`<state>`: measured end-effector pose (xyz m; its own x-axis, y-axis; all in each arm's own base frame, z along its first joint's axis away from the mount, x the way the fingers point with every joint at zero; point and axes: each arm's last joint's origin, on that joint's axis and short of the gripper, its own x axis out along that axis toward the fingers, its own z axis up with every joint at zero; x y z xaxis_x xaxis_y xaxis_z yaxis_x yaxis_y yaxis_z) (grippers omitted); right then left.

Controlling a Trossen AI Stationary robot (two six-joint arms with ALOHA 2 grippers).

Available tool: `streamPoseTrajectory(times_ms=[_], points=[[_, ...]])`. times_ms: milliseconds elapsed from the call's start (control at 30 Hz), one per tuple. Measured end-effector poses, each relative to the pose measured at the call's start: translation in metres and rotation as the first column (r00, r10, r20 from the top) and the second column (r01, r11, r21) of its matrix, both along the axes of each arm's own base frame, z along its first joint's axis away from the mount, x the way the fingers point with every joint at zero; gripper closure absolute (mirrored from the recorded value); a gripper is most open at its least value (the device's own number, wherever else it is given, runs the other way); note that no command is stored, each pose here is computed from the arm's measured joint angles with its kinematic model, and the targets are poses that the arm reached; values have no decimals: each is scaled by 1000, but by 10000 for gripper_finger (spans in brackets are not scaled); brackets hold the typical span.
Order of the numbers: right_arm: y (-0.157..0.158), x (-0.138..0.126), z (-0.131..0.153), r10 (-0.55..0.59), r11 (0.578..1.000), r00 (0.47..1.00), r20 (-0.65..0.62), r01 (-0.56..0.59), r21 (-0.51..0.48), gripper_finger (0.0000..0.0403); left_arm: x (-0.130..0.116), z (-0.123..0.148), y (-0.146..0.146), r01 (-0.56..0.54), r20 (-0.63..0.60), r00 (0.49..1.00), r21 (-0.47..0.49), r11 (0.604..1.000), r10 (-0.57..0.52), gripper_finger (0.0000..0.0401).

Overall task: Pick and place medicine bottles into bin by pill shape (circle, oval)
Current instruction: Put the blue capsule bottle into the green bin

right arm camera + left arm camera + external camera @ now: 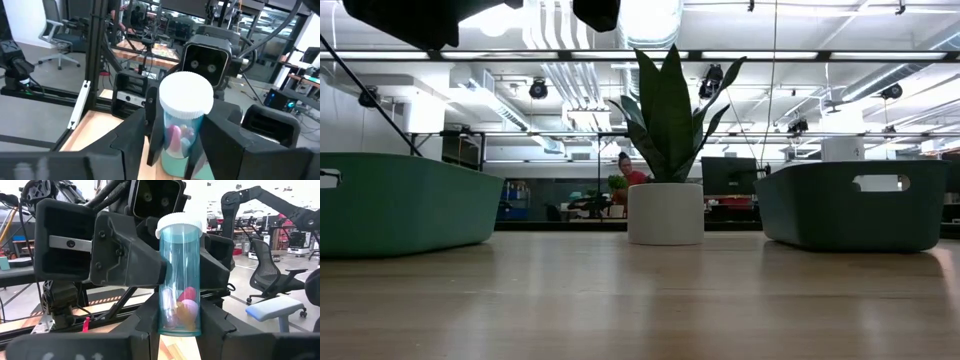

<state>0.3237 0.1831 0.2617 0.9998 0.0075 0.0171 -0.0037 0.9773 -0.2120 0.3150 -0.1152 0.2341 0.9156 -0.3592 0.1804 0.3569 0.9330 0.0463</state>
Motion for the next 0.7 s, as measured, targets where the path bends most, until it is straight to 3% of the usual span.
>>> streamPoseTrajectory(times_ms=[433,700], points=[[-2,2,-2,-11,1000,1000,-4,11,9,286,0,1,0,2,16,1000,3,1000,-2,327],[-2,2,-3,-7,1000,1000,-6,7,-1,301,0,1,0,14,7,1000,-11,1000,-14,290]])
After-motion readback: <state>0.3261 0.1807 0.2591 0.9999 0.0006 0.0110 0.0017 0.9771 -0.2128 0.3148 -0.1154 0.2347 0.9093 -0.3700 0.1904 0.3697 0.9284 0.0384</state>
